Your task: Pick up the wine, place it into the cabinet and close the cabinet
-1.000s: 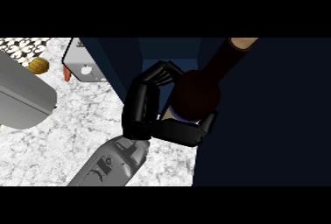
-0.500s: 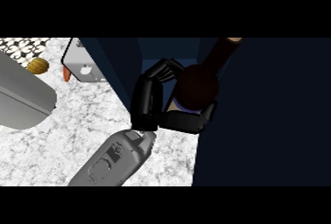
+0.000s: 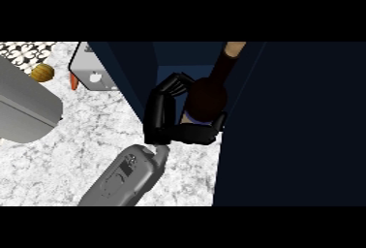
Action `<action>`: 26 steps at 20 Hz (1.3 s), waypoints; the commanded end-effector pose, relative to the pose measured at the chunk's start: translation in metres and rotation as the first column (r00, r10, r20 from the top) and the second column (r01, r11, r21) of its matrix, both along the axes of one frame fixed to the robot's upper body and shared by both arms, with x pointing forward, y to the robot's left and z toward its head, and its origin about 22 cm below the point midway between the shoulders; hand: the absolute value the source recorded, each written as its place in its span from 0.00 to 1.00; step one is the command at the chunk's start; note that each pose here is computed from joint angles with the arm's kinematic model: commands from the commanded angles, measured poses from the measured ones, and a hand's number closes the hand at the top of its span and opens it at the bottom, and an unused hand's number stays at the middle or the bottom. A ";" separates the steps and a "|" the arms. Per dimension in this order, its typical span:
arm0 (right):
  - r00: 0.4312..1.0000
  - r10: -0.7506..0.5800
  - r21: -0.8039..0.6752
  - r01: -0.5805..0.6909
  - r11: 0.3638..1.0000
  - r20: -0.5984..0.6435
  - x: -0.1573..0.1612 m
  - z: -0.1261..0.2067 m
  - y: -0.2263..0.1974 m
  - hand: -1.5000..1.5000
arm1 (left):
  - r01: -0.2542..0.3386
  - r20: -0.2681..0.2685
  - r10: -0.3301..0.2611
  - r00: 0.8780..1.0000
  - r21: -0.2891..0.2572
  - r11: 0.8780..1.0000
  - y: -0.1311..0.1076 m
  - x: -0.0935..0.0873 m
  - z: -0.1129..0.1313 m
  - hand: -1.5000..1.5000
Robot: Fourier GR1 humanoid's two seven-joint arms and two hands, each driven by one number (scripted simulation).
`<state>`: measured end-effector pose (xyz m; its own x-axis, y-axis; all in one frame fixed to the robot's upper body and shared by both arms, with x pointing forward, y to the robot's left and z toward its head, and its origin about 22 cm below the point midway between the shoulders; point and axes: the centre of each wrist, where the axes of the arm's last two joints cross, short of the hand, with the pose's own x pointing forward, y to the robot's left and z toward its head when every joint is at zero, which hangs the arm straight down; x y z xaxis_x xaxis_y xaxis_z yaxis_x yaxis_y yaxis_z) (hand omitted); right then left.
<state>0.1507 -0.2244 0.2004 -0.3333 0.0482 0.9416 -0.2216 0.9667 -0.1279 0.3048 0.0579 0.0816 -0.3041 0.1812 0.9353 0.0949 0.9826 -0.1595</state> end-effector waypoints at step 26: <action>0.998 0.051 0.065 -0.053 0.996 0.037 -0.016 0.009 -0.003 0.00 | -0.102 -0.006 0.103 0.995 0.092 0.990 0.025 0.055 -0.048 1.00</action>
<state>0.1527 -0.2222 0.2007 -0.3329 0.0302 0.9425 -0.2255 0.9679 -0.1106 0.3520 0.0858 0.0292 -0.3223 0.0580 0.9448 -0.0262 0.9972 -0.0702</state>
